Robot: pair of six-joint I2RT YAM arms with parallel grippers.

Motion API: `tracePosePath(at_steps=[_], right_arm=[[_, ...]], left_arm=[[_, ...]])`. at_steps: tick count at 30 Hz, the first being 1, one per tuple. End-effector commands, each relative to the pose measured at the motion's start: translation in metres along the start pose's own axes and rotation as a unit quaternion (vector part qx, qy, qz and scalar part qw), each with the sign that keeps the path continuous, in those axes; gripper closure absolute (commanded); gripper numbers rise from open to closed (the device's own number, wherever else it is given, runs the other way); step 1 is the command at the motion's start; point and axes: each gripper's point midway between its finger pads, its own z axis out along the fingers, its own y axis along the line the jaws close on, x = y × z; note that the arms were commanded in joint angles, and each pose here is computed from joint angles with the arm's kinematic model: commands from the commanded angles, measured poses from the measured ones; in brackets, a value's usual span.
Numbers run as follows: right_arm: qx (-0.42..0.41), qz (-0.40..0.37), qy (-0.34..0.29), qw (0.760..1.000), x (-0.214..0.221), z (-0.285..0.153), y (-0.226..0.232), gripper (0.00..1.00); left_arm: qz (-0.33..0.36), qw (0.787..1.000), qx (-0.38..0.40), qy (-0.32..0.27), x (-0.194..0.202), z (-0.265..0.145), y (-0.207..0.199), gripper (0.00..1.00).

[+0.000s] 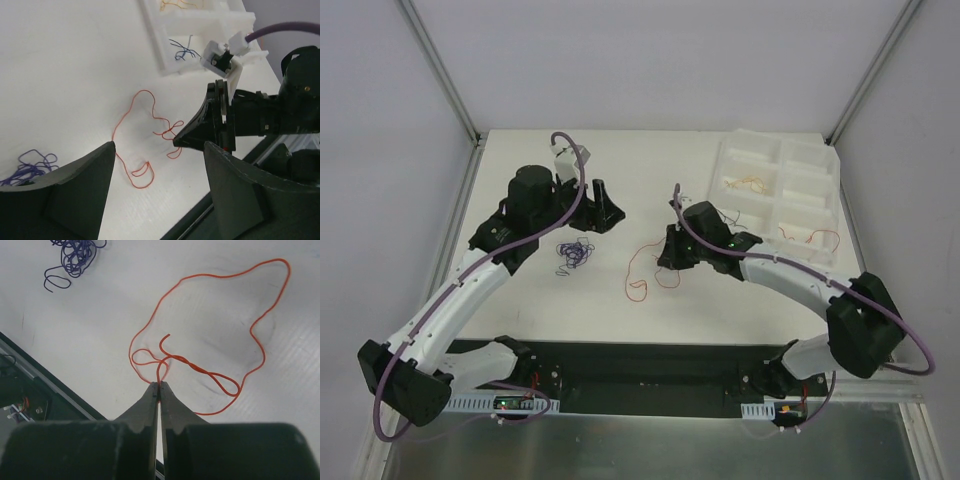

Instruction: Untangle the cables

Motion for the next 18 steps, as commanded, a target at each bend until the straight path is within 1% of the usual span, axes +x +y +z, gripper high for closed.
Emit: tracePosePath(at_steps=[1, 5, 8, 10, 12, 18], right_arm=[[-0.016, -0.016, -0.018, 1.000, -0.019, 0.022, 0.031, 0.94], [-0.019, -0.012, -0.008, 1.000, -0.017, 0.043, 0.040, 0.93], [-0.039, -0.007, 0.008, 0.999, -0.012, 0.051, 0.050, 0.92], [-0.047, -0.010, 0.020, 0.999, -0.006, 0.052, 0.054, 0.89], [-0.048, -0.013, 0.029, 0.998, 0.001, 0.054, 0.053, 0.83], [-0.051, -0.055, 0.054, 0.996, 0.015, 0.063, 0.049, 0.66]], left_arm=[[0.064, 0.992, -0.081, -0.070, -0.037, -0.021, 0.022, 0.30], [0.103, 0.983, -0.122, -0.091, -0.038, -0.032, 0.038, 0.30], [0.117, 0.980, -0.136, -0.090, -0.024, -0.034, 0.050, 0.30], [0.122, 0.978, -0.140, -0.089, -0.015, -0.034, 0.056, 0.30], [0.127, 0.978, -0.138, -0.094, -0.017, -0.036, 0.053, 0.30], [0.130, 0.979, -0.125, -0.099, -0.018, -0.038, 0.048, 0.31]])
